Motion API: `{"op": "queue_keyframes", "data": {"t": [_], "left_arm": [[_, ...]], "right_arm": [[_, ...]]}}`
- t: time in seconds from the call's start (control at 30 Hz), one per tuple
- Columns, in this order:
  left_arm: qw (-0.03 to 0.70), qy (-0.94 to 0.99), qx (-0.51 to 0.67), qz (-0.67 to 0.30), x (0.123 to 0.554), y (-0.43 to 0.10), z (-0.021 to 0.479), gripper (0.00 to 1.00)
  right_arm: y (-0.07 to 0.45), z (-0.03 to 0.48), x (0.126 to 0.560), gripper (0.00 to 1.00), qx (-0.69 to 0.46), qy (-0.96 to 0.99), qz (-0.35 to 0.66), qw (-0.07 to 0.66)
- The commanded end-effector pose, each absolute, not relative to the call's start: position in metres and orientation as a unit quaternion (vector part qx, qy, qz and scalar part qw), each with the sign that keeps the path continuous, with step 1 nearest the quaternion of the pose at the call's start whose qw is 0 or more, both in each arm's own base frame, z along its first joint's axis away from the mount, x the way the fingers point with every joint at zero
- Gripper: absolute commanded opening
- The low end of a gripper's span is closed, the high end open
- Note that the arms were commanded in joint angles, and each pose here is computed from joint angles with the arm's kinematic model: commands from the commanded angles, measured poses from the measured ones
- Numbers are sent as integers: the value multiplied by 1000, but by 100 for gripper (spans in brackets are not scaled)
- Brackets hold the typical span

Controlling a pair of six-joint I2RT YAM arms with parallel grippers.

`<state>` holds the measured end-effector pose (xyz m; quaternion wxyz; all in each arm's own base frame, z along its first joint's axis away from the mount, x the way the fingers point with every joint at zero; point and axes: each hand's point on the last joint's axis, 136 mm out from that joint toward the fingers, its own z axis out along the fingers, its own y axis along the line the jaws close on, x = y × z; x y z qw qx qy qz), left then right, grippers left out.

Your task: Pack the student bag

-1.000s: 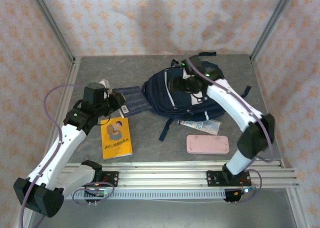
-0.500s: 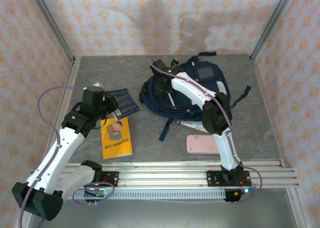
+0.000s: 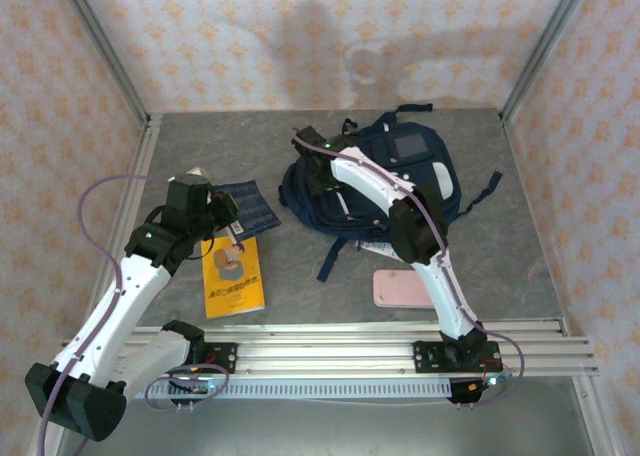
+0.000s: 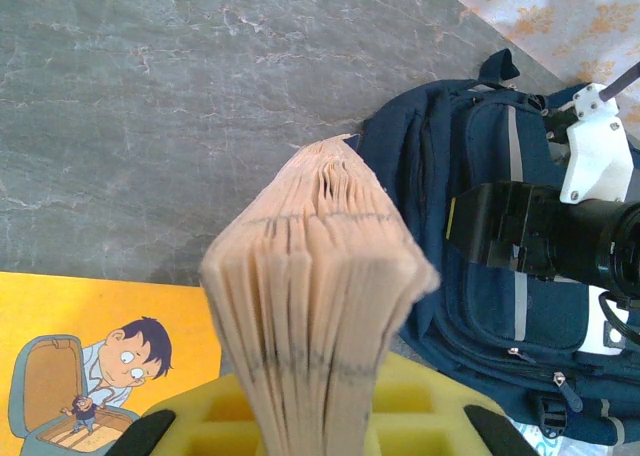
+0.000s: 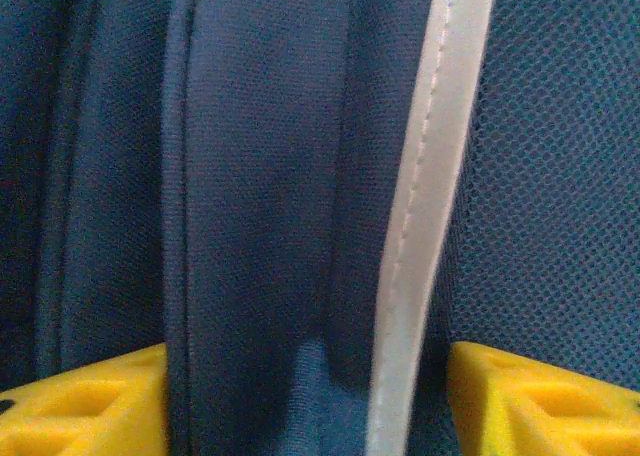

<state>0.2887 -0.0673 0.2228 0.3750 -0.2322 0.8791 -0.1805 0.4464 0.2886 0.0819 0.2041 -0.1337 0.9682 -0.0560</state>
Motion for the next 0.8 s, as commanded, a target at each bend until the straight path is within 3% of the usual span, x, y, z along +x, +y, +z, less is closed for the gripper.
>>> {"op": "queue_keyframes", "data": {"t": [0.0, 0.07, 0.13, 0.3, 0.4, 0.5, 0.77], "left_arm": [[398, 865, -234, -195, 294, -67, 236, 0], [399, 865, -235, -193, 294, -66, 236, 0], [402, 864, -234, -194, 294, -66, 239, 0], [404, 862, -229, -202, 297, -70, 244, 0], [409, 859, -214, -223, 301, -78, 251, 0], [408, 855, -205, -246, 306, -88, 254, 0], [409, 842, -137, -325, 317, -142, 271, 0]], "right_arm": [[269, 77, 451, 43, -132, 961, -129, 206], [268, 82, 452, 14, -132, 960, -131, 210], [275, 97, 449, 0, -144, 960, -101, 218], [288, 174, 434, 0, -199, 949, 1, 244], [279, 210, 416, 2, -226, 944, 96, 219], [258, 243, 408, 2, -217, 931, 173, 239], [219, 285, 384, 0, -193, 883, 344, 253]]}}
